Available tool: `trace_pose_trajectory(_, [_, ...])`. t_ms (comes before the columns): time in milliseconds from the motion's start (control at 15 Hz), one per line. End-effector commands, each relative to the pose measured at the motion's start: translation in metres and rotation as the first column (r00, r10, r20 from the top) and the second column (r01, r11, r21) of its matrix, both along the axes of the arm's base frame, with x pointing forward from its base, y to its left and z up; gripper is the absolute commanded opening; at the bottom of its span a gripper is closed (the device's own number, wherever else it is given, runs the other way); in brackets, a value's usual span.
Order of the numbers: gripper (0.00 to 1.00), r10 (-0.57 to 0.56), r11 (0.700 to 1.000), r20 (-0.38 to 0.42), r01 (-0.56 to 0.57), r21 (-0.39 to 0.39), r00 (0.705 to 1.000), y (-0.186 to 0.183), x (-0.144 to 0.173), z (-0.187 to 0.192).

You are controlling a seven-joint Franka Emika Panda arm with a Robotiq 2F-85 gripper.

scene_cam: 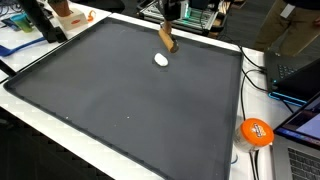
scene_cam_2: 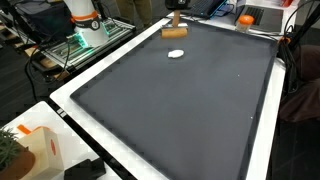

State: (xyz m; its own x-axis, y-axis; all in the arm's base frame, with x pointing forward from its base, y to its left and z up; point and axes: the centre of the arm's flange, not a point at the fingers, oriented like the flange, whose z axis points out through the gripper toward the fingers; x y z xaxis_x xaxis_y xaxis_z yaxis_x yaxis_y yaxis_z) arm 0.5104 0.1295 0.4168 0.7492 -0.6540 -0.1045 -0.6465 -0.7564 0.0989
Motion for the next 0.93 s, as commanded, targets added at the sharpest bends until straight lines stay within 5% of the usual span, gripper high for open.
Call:
trace_pose_trajectory(0, [0.22,-0.069,0.994,0.064,0.063,0.087,0.996,-0.003,0.012,-0.001])
trace_pose_trajectory(200, [0.22,-0.055,0.996,0.02,0.053,0.068,0.998,-0.001,-0.002,0.011])
trace_pose_trajectory(267, [0.47,-0.049,0.997,0.037,0.046,0.067,0.998,-0.002,0.01,-0.003])
trace_pose_trajectory(467, [0.47,-0.043,0.997,0.03,0.041,0.065,0.999,0.0,0.006,0.002])
trace_pose_trajectory(533, [0.22,-0.035,0.997,0.031,0.032,0.064,0.999,0.004,0.007,-0.008])
trace_pose_trajectory(867, [0.22,-0.094,0.986,0.05,0.086,0.144,0.994,0.0,-0.006,-0.04])
